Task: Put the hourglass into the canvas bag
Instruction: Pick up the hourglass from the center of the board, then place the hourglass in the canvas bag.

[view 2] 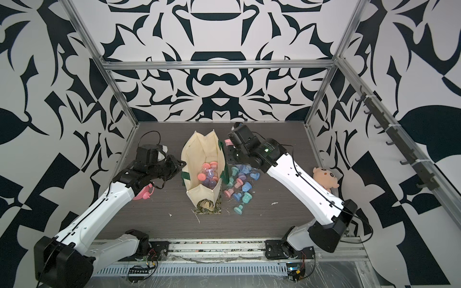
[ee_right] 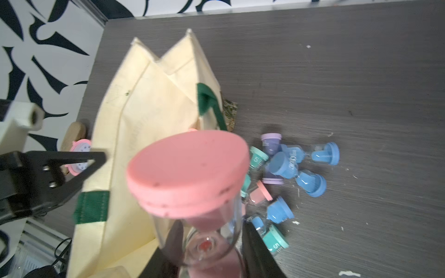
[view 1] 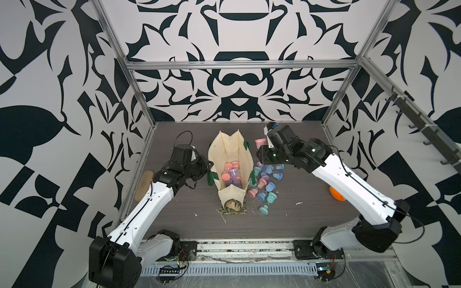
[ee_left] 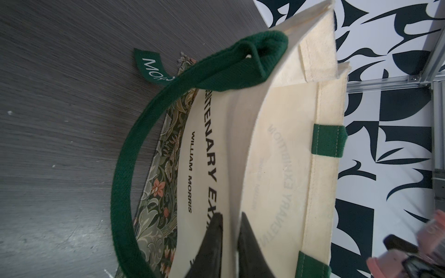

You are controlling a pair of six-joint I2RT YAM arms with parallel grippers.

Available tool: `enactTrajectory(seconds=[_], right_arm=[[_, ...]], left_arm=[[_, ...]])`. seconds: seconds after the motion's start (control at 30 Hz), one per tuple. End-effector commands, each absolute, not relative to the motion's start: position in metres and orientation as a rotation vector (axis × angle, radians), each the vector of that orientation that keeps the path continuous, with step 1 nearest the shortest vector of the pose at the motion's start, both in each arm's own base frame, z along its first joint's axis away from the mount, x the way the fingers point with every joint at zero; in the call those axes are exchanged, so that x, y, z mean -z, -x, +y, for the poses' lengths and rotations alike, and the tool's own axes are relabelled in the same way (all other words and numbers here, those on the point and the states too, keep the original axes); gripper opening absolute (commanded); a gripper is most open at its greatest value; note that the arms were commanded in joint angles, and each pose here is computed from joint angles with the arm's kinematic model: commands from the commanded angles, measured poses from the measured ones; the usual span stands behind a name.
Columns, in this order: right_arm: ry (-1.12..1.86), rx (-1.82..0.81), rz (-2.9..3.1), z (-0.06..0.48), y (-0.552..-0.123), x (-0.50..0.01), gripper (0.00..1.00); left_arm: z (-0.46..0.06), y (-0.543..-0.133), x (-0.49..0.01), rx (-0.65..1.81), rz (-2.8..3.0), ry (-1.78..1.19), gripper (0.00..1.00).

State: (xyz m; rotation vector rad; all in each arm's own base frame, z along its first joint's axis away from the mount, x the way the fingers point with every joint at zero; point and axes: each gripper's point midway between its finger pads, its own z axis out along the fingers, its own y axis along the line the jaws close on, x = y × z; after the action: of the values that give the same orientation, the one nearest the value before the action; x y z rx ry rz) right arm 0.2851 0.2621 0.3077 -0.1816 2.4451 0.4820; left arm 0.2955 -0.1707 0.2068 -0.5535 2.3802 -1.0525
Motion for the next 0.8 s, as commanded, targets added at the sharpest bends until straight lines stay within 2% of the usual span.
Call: enactTrajectory(seconds=[0.0, 0.13, 0.3, 0.77], right_arm=[[0.218, -0.499, 2.405, 0.294, -0.288, -0.324, 0.0], [0.257, -0.51, 2.421, 0.326, -0.291, -0.322, 0.0], [0.241, -0.459, 2.508, 0.346, -0.298, -0.295, 0.0], [0.175, -0.198, 2.712, 0.346, -0.309, -0.204, 0.0]], left_arm=[[-0.171, -0.296, -0.22, 1.071, 2.354, 0.523, 0.15], [-0.172, -0.295, -0.221, 1.075, 2.353, 0.514, 0.16], [-0.172, -0.296, -0.221, 1.076, 2.352, 0.505, 0.15], [-0.172, -0.295, -0.219, 1.075, 2.355, 0.495, 0.15]])
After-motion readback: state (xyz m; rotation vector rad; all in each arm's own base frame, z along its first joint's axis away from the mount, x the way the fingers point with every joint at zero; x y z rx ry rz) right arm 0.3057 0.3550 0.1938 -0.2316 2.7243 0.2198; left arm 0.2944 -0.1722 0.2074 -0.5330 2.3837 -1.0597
